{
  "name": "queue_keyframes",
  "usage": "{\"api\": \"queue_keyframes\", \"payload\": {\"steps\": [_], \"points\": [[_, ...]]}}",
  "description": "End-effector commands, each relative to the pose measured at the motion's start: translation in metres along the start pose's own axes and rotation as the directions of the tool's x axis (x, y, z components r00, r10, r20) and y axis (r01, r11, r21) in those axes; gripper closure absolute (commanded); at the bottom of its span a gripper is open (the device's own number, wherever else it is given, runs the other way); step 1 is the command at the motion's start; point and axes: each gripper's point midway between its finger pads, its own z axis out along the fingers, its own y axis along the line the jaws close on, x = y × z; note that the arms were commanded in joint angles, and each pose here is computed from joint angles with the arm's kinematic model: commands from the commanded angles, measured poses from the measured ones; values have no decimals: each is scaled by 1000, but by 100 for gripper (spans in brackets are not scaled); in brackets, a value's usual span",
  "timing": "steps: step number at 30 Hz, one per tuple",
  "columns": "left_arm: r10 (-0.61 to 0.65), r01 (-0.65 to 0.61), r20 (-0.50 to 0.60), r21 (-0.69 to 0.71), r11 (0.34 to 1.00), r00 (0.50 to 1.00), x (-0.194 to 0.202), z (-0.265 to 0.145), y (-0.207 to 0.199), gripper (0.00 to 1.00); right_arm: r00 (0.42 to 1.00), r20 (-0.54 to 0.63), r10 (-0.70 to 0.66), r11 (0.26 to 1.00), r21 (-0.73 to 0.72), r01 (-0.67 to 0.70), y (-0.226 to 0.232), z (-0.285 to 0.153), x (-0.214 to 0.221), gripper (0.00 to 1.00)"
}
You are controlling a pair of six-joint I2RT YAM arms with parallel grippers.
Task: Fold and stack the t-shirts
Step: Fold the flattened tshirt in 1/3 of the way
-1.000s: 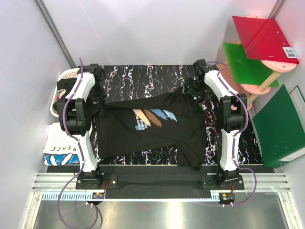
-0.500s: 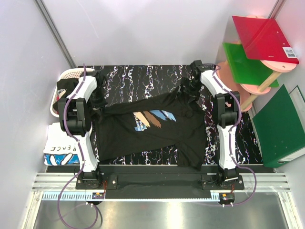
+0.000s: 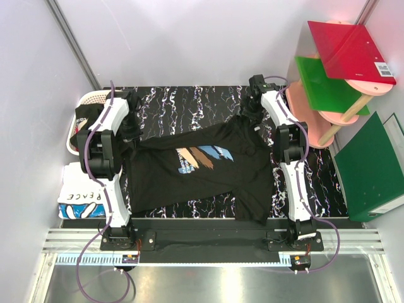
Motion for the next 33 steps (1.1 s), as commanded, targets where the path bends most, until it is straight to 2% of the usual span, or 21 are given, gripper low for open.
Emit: {"api": "queue_keyframes", "payload": {"steps": [1,2,3,4,10,14,20,25,32,33], "points": [[32,-32,49,5,999,998,-10,-13,-10,100,1000,-16,-10,995,104,12,-20,23,6,33],[35,-36,47,4,999,998,-10,-13,-10,100,1000,-10,-12,993,118,14,-22,25,6,45],[35,-35,49,9,999,998,-10,-14,-13,100,1000,-9,-8,993,122,9,-23,26,5,86],[38,-39,46,7,999,998,-10,-14,-14,100,1000,-8,-5,992,123,6,-23,27,5,99],[45,-45,50,-7,999,998,-13,-16,-19,100,996,86,-12,984,179,-3,-30,26,-17,100],[41,-39,60,-28,999,997,-17,-20,-18,100,980,198,-19,967,252,-32,-39,16,-44,100],[40,-36,69,-51,998,997,-30,-20,-19,100,950,310,32,929,342,-143,-67,6,-68,100],[54,-51,64,-49,997,996,-40,-11,-27,100,930,359,82,896,381,-226,-93,0,-78,100],[107,-107,9,36,994,994,-40,10,-50,100,909,400,112,862,416,-289,-118,-10,-88,100],[115,-115,1,47,992,993,-38,12,-53,100,913,393,113,871,403,-282,-117,-11,-89,91]]}}
